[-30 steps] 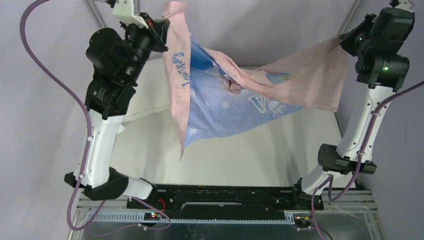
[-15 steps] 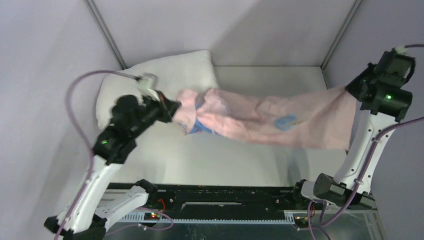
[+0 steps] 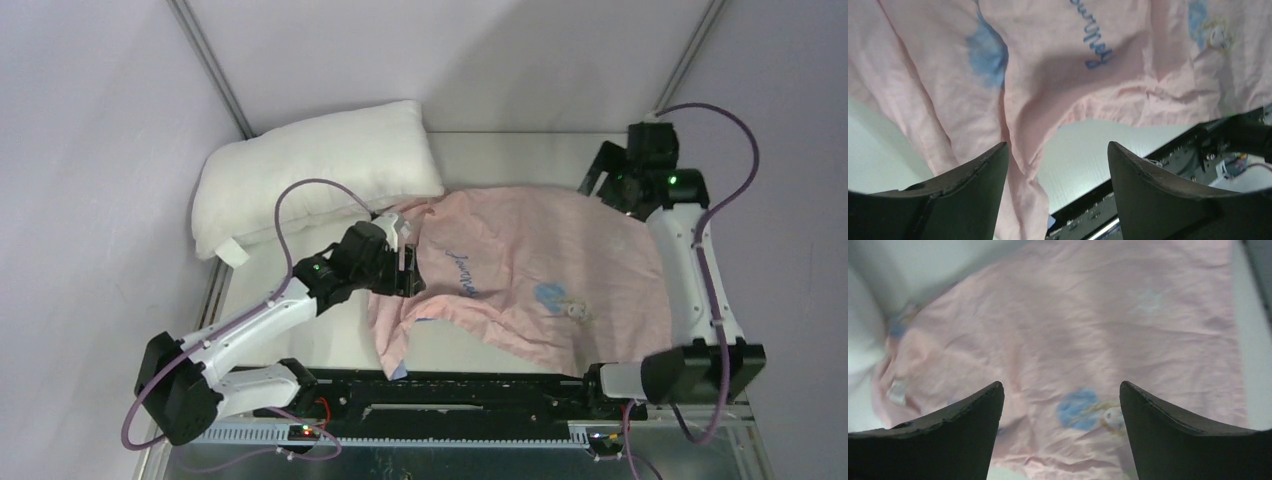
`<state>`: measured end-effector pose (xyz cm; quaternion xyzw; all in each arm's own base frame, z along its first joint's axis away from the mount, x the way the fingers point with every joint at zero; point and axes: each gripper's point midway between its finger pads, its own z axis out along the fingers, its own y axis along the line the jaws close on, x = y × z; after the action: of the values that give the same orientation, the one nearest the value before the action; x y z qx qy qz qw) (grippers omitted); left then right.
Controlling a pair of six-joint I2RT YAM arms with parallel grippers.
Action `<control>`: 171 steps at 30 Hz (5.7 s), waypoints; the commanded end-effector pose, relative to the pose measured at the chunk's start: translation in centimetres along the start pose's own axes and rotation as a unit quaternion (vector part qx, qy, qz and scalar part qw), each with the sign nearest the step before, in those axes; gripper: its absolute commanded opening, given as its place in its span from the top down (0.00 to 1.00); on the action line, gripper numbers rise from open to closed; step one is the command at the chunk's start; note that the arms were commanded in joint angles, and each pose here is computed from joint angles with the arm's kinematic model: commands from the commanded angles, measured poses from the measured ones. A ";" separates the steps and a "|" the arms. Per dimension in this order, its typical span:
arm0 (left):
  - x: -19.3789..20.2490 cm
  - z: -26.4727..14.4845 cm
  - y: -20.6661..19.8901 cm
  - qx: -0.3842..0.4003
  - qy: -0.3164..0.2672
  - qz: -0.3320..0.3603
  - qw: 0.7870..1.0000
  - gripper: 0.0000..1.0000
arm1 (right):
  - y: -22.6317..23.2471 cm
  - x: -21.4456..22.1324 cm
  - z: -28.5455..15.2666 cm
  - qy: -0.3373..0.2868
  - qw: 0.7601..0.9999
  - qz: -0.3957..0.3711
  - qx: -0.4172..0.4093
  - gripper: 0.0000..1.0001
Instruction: Put the pillow into the pillowcase
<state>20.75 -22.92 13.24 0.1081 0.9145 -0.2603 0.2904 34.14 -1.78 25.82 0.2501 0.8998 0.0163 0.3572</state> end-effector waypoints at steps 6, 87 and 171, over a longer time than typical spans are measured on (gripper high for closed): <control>-3.7 4.1 3.0 -0.113 -0.026 0.003 0.993 0.22 | 10.8 13.6 -1.3 0.038 0.985 -0.090 -0.143 0.14; -16.1 11.9 10.3 -0.131 -0.062 -0.113 0.983 0.97 | 18.3 31.2 5.8 0.129 0.915 -0.354 -0.145 0.94; -17.6 10.2 3.7 -0.142 -0.104 -0.099 0.979 1.00 | 9.8 34.4 4.8 0.195 0.929 -0.261 -0.174 1.00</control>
<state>38.06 -27.47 5.07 -0.0633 0.9443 -0.1974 0.2557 20.43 20.94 2.20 -0.0435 0.9734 0.1086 0.1972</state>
